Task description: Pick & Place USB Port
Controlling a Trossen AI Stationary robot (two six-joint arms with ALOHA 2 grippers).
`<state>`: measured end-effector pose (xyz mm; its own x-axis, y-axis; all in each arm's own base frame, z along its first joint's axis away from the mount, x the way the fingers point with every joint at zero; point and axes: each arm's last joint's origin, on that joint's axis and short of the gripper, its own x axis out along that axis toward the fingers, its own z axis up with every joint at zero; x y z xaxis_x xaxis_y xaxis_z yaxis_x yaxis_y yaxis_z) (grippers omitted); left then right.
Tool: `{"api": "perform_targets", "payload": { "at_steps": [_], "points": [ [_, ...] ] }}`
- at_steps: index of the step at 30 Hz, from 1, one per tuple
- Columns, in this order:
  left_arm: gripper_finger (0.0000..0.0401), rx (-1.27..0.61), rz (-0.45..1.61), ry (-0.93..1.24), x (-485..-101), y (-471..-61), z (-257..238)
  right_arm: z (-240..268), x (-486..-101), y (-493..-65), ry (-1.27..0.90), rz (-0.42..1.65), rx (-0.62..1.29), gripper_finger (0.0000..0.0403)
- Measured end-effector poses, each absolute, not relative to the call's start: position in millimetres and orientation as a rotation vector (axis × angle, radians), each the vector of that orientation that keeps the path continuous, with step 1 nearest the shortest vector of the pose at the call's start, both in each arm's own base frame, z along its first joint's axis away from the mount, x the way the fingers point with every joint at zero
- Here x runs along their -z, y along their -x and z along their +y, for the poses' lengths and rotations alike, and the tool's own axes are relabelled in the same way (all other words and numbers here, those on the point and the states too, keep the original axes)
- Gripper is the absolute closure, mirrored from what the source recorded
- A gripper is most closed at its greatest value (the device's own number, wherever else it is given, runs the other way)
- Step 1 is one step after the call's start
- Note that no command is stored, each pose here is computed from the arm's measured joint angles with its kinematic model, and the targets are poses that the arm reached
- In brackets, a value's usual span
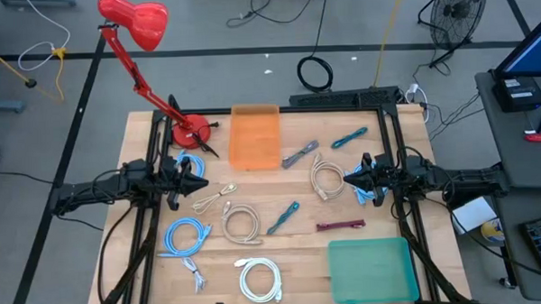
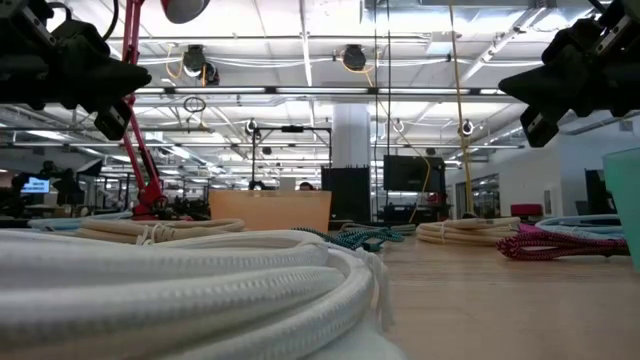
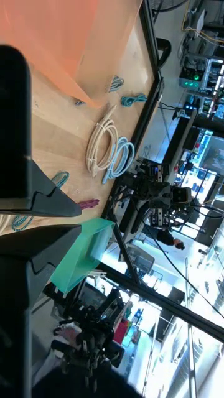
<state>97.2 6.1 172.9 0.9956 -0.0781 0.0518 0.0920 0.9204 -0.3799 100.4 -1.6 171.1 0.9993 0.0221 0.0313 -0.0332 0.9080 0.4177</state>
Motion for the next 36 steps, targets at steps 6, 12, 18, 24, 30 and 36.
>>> {"api": "perform_targets", "payload": {
  "at_steps": [6,12,18,24,30,36],
  "points": [
    [0.0368,0.087,-0.036,0.392,-173,-97,6,-2,-171,-100,-0.431,-0.026,-0.028,0.0403],
    [0.0368,-0.127,-0.374,0.738,-196,-92,15,-2,-173,-100,-0.437,-0.05,-0.029,0.0403],
    [0.0368,-0.202,-0.838,1.119,-219,-77,23,-4,-193,-97,-0.646,-0.272,-0.039,0.0403],
    [0.0368,-0.163,-0.874,1.058,-227,-74,23,-10,-211,-89,-0.782,-0.554,0.102,0.0403],
    [0.0368,0.07,-0.659,0.947,-277,-82,15,-14,-214,-86,-0.851,-0.653,0.204,0.0403],
    [0.0368,0.051,-0.306,0.719,-340,-122,15,-15,-214,-85,-0.831,-0.66,0.262,0.0403]
  ]
}}
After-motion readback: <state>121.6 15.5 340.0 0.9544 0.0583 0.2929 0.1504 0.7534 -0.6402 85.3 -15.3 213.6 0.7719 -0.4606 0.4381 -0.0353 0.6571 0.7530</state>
